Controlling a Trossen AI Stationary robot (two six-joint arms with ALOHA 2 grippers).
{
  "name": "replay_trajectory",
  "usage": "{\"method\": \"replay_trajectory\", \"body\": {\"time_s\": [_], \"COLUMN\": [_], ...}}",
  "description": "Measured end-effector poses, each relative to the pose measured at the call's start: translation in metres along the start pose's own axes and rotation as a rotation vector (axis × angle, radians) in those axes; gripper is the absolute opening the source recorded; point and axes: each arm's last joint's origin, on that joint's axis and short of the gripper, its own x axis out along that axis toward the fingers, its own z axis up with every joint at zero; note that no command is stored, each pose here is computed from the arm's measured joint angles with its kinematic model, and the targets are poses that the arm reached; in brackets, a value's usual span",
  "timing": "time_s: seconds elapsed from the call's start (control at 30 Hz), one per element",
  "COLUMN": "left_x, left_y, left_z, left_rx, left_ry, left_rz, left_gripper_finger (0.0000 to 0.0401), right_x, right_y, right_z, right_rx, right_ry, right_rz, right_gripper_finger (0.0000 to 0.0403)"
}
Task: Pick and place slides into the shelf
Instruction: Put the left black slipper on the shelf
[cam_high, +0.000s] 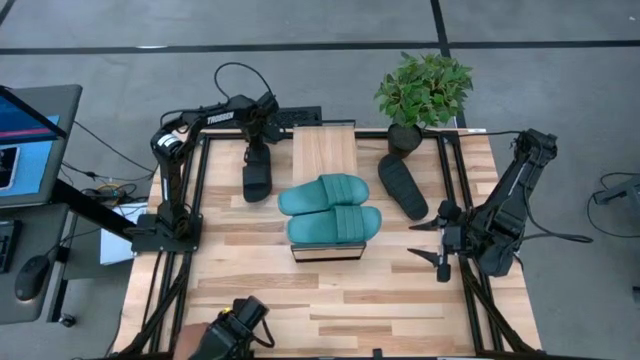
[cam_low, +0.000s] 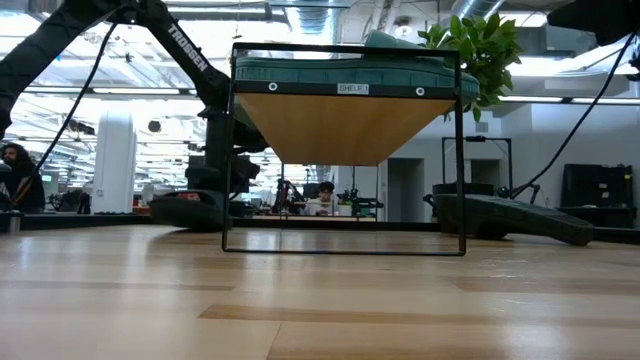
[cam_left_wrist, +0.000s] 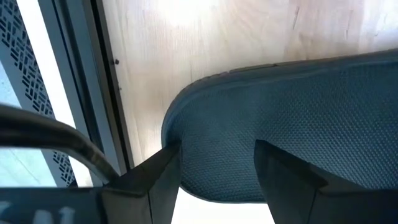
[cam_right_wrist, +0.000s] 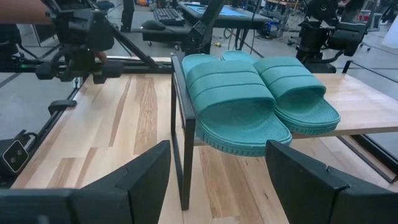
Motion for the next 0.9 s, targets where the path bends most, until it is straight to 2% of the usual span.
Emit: {"method": "replay_trajectory", "body": {"time_s": [0.37, 0.63, 0.9], "left_x": [-0.001, 0.001, 0.003], "left_y": [0.002, 0.001, 0.000], "left_z": [0.001, 0.001, 0.001], "left_rx": [-0.001, -0.008, -0.009], "left_ry": [0.008, -0.036, -0.046], "left_rz": [0.017, -0.013, -0.008], "left_gripper_finger": [0.0192, 0.0192, 0.0192], "right_x": [0.000, 0.004, 0.005], "right_y": [0.000, 0.004, 0.006], "right_z": [-0.001, -0.010, -0.012], "right_rx": [0.003, -0.092, -0.113], "right_ry": [0.004, 0.048, 0.058], "right_rz": [0.000, -0.021, -0.025], "right_gripper_finger": [0.0255, 0.0255, 0.0255]}}
